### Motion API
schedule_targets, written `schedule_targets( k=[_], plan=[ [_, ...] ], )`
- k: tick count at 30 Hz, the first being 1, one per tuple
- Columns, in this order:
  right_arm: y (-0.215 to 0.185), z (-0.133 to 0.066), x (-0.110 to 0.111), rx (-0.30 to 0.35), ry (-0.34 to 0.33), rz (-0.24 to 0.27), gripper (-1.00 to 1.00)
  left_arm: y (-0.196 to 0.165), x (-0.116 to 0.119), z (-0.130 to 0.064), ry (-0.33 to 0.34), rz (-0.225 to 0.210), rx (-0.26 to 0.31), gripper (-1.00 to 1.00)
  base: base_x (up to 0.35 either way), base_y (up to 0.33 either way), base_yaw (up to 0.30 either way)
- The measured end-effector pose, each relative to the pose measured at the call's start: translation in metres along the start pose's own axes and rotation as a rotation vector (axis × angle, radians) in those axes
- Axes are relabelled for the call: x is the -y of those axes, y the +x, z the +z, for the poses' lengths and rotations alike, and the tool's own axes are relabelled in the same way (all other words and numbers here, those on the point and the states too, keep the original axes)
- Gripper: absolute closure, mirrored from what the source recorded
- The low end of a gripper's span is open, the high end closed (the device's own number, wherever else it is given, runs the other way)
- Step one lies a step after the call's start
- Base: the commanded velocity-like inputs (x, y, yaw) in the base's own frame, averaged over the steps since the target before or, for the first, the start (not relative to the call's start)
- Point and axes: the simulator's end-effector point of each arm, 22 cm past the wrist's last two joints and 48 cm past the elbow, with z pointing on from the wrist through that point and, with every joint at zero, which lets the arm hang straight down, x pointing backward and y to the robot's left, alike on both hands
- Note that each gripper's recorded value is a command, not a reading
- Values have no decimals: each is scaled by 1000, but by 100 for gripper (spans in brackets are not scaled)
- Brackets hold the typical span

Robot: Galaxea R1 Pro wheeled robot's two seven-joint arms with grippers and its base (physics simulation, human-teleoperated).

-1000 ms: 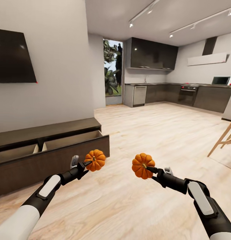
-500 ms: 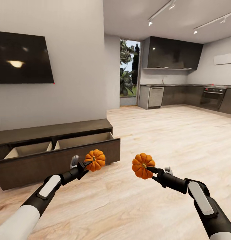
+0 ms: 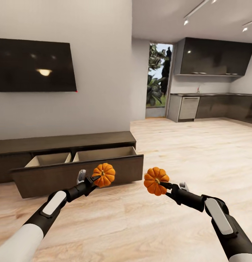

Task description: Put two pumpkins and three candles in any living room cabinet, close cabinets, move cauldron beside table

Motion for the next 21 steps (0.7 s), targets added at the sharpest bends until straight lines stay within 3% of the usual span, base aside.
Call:
schedule_targets(
  k=[17,21],
  plan=[
    [-1,-2,-3,4,-4,-5,100,-1,5,-2,11,8,3,100,-25,-1,285],
    [-2,-2,-7,7,-20,5,100,-2,10,-2,32,2,5,100,0,0,111]
  ],
)
